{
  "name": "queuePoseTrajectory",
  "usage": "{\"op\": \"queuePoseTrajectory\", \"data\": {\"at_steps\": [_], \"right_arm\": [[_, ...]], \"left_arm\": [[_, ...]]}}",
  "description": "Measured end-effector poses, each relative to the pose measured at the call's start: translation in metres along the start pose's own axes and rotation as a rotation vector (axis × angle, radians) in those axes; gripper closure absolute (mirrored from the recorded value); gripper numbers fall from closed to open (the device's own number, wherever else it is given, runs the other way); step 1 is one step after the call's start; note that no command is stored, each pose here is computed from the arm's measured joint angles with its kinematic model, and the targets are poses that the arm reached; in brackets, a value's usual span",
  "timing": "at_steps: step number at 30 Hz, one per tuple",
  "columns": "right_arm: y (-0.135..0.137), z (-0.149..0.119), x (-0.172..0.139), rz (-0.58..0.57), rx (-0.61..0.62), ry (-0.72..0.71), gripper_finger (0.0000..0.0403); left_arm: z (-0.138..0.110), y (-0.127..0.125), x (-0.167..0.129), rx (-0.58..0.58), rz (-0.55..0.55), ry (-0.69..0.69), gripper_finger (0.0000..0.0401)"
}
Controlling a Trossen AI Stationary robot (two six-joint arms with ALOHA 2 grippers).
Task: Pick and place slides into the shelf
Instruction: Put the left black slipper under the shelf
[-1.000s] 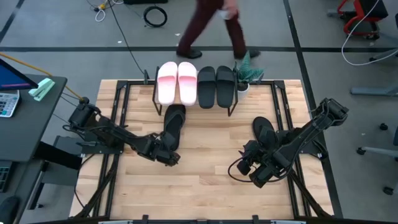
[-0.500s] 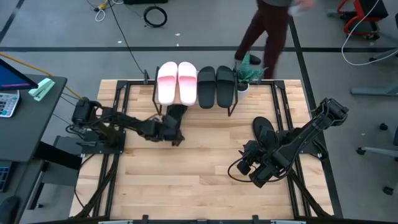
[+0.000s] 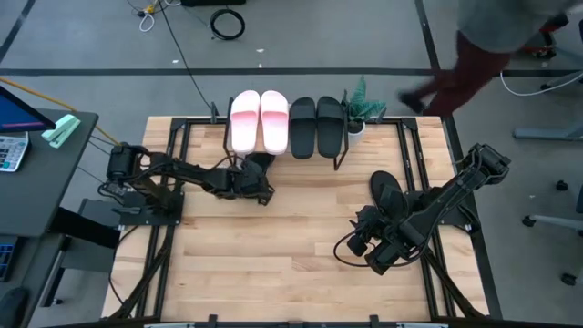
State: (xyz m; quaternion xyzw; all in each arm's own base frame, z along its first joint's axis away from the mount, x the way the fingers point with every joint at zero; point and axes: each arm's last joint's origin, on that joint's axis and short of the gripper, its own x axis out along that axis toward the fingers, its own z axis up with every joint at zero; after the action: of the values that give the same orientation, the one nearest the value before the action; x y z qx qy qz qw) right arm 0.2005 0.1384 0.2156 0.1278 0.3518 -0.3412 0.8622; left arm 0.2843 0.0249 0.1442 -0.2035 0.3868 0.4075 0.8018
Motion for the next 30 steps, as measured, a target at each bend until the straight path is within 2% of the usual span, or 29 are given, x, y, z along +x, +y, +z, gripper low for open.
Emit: {"op": "queuePoseTrajectory", "data": {"at_steps": [3, 14, 22, 30], "right_arm": [[0.0, 0.0, 0.0, 0.0, 0.0, 0.0, 0.0249], [0.0, 0.0, 0.0, 0.0, 0.0, 0.0, 0.0249], [0.0, 0.0, 0.0, 0.0, -0.008, 0.0, 0.0249], [0.0, 0.0, 0.0, 0.0, -0.018, 0.0, 0.0249]], "left_arm": [[0.0, -0.008, -0.003, 0.017, -0.061, -0.027, 0.0396], [0.009, -0.001, 0.003, 0.026, -0.042, -0.04, 0.0394], [0.02, -0.009, 0.002, 0.034, -0.128, -0.135, 0.0395], [0.022, -0.003, 0.016, 0.008, -0.13, -0.084, 0.0396]]}}
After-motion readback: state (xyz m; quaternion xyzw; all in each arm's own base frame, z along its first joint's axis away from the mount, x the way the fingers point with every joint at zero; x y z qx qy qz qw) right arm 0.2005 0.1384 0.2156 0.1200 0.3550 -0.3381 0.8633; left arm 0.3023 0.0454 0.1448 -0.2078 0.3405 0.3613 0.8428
